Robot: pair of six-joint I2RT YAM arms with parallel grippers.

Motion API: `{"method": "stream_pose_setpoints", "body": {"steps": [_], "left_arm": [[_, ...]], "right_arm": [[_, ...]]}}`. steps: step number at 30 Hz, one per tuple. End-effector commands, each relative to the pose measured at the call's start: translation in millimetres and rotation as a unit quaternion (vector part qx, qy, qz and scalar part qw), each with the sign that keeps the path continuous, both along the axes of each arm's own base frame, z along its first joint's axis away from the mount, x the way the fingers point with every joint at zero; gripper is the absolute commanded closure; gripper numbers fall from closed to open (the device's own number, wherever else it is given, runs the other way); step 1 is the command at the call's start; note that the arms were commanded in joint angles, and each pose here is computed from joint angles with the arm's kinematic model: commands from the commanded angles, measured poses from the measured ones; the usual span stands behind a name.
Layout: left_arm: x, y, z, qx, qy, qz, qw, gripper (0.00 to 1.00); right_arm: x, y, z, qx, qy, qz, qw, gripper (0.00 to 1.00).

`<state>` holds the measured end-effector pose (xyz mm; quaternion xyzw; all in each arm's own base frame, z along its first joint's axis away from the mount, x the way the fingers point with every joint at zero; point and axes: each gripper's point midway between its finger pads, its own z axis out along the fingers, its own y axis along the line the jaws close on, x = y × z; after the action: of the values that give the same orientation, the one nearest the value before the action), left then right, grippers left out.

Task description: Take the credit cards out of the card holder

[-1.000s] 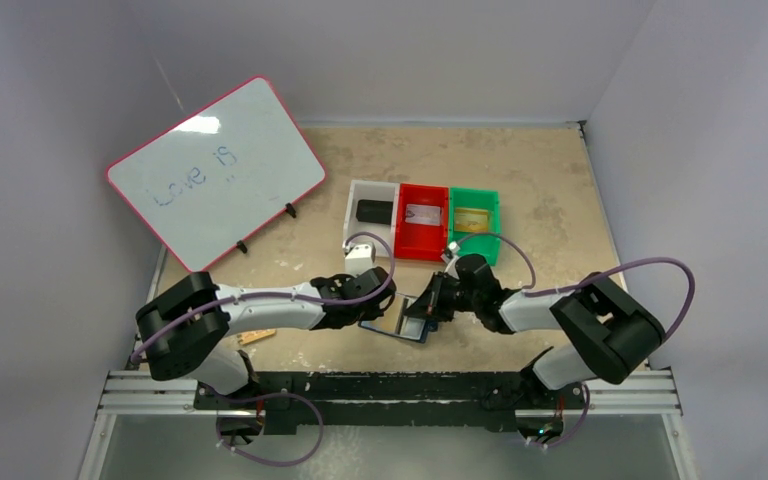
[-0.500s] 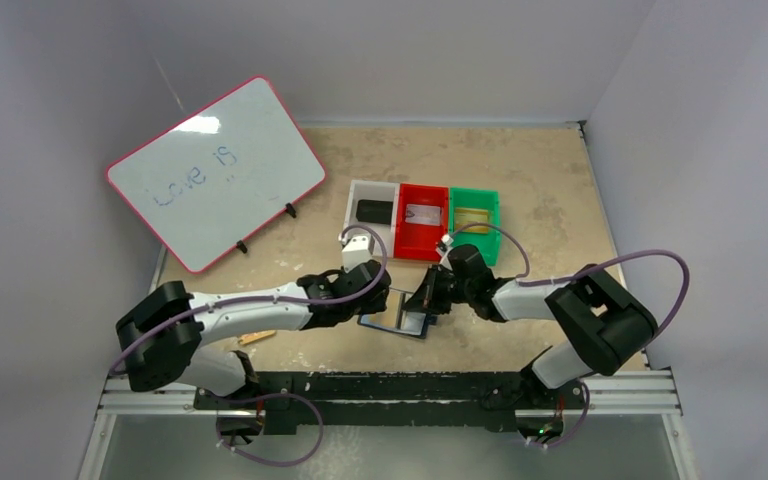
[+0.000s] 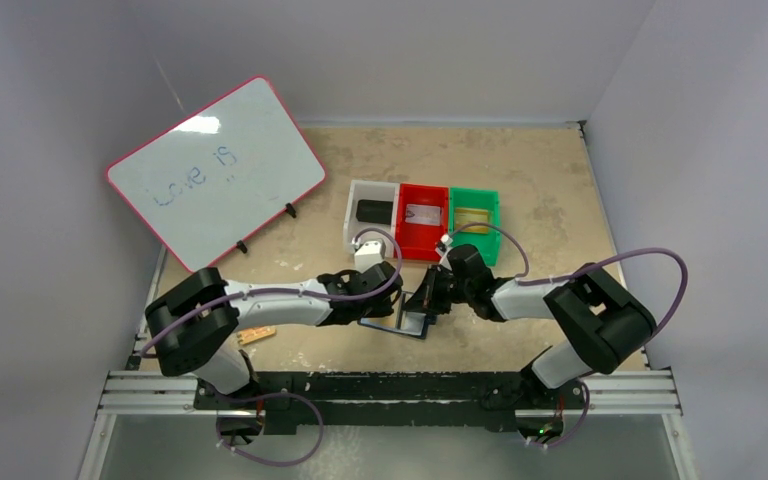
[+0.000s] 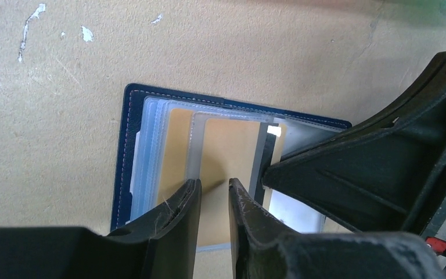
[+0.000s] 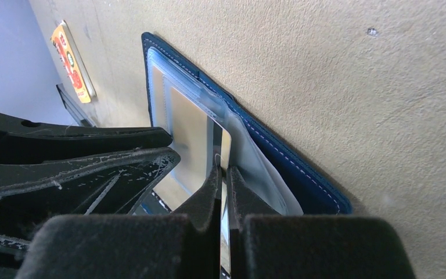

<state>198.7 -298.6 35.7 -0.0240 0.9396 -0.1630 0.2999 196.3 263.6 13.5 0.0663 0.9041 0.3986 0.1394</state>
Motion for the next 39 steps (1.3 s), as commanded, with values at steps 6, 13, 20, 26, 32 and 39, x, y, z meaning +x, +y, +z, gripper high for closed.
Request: {"method": "stream_pose_setpoints", "body": {"steps": [6,13,20,26,32,39], "left_arm": [[-0.4,9.4,-14.1,0.028,0.014,0.019,0.999,0.79],[-4.5,26.5,-24.8,0.056,0.018,0.032,0.998,0.81],[-5.6,17.6,-23.1,0.045,0.021,0.013,0.999,0.81],[-8.5,12.7,-26.1,0.039,0.027,-0.002,0.999,0.86],[-8.6,13.4,-27.9,0.041,0.028,-0.001,0.999,0.90],[-6.9,14.4,-27.1,0.045,0.026,0.003,0.999,0.91]], "right_arm": [[3.0,-20.9,-17.7,-0.066,-0.003,-0.019,0.998,1.00],[0.3,-26.4,-14.5,-0.073,-0.006,-0.023,0.997,1.00],[0.2,-28.6,-10.7,-0.058,0.002,-0.048,0.997,1.00],[1.7,-13.9,5.3,0.022,-0.007,-0.066,0.998,0.89],[11.4,-8.7,16.6,0.049,-0.020,-0.085,0.995,0.78],[14.6,-2.4,20.3,0.071,-0.029,-0.080,0.994,0.76]]}}
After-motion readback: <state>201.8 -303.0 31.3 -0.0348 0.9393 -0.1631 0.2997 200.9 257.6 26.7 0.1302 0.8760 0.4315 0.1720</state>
